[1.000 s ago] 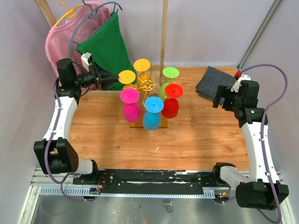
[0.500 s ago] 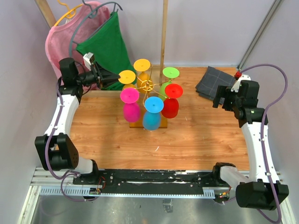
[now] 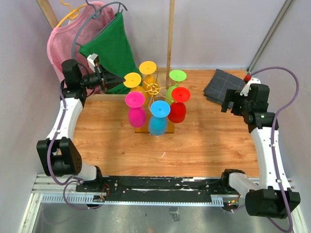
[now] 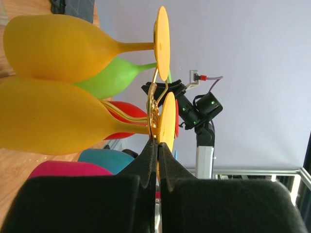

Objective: Take the wine glass off the wine glass rack
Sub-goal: Pick up the wine glass from the wine rack.

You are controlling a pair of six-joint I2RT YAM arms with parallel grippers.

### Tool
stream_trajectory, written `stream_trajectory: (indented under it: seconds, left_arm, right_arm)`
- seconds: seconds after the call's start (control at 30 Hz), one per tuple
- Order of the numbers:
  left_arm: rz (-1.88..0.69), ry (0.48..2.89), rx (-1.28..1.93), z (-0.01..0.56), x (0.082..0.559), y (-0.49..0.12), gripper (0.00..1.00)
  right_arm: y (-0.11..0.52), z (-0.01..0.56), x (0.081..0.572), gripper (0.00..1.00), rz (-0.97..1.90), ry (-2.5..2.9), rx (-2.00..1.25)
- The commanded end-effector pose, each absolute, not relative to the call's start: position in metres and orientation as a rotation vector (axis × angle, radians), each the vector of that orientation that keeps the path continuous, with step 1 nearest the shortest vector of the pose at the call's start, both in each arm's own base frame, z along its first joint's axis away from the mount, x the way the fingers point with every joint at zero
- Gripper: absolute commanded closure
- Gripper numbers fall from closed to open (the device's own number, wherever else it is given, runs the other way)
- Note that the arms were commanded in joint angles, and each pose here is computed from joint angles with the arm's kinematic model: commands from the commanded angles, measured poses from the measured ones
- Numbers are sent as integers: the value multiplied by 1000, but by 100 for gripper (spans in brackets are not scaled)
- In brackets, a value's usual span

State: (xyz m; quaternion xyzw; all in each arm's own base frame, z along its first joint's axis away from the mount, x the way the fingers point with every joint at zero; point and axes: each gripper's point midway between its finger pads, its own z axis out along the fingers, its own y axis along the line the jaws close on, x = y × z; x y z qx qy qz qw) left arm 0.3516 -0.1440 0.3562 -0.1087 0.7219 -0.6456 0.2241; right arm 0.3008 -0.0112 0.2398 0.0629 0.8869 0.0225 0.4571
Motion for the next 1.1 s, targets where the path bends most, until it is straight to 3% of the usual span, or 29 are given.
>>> stream_trajectory:
  seconds: [0.0,1.07]
  left_arm:
    - [-1809,1977,-226,374,345,-147,100]
    - [-1820,2013,-314,375,349,-142,100]
  right_arm:
    - [-17,239,297,2,26,2177,161]
    - [-19,236,295,2,12,2185,147]
